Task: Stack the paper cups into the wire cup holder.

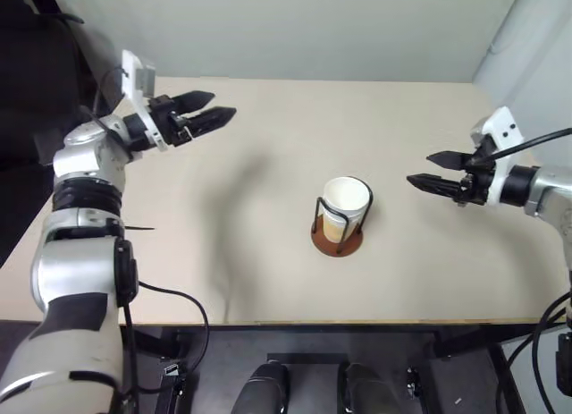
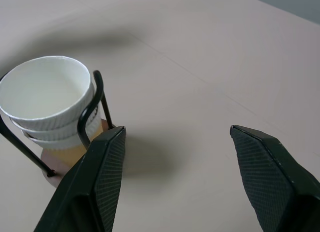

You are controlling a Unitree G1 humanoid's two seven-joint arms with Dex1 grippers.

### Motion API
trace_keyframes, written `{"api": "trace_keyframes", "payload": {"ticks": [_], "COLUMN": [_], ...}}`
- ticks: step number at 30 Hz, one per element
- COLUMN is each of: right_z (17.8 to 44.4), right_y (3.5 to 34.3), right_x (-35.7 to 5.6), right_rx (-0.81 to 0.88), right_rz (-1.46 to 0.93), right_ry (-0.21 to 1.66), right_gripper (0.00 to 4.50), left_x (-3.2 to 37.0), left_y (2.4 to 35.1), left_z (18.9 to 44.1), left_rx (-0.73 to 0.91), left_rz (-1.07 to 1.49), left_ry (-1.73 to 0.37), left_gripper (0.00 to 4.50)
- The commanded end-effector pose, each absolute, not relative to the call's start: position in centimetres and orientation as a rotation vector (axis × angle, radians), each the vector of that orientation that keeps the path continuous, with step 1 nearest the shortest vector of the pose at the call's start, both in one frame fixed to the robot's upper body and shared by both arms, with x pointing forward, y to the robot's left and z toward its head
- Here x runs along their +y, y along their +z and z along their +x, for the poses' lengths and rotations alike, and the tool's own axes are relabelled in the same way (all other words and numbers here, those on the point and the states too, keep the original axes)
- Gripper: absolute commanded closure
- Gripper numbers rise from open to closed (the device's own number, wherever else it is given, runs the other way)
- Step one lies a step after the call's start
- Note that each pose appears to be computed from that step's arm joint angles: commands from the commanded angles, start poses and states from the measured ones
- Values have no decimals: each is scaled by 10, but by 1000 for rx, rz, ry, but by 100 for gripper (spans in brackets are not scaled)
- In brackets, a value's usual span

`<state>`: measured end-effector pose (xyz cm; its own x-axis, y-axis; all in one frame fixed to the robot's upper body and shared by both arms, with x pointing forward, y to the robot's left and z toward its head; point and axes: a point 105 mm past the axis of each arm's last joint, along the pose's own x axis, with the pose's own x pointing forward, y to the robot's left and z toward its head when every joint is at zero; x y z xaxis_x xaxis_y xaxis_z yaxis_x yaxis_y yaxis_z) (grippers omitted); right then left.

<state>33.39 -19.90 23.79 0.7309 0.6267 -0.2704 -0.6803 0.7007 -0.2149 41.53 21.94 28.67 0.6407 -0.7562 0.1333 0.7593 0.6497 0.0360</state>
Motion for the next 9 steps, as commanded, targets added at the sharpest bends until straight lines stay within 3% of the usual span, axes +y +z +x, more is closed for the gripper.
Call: {"api": "trace_keyframes", "payload": {"ticks": [1, 9], "right_z": [337, 334], "right_y": [246, 245], "right_x": [-195, -191], "right_rx": [135, 131], "right_rz": [-337, -341], "right_ry": [725, 727], "right_gripper": [116, 116], "left_x": [233, 242], "left_y": [310, 306], "left_z": [414, 417], "left_rx": [-230, -271], "left_rz": [14, 60], "left_ry": [-787, -687], "left_gripper": [0, 0]}}
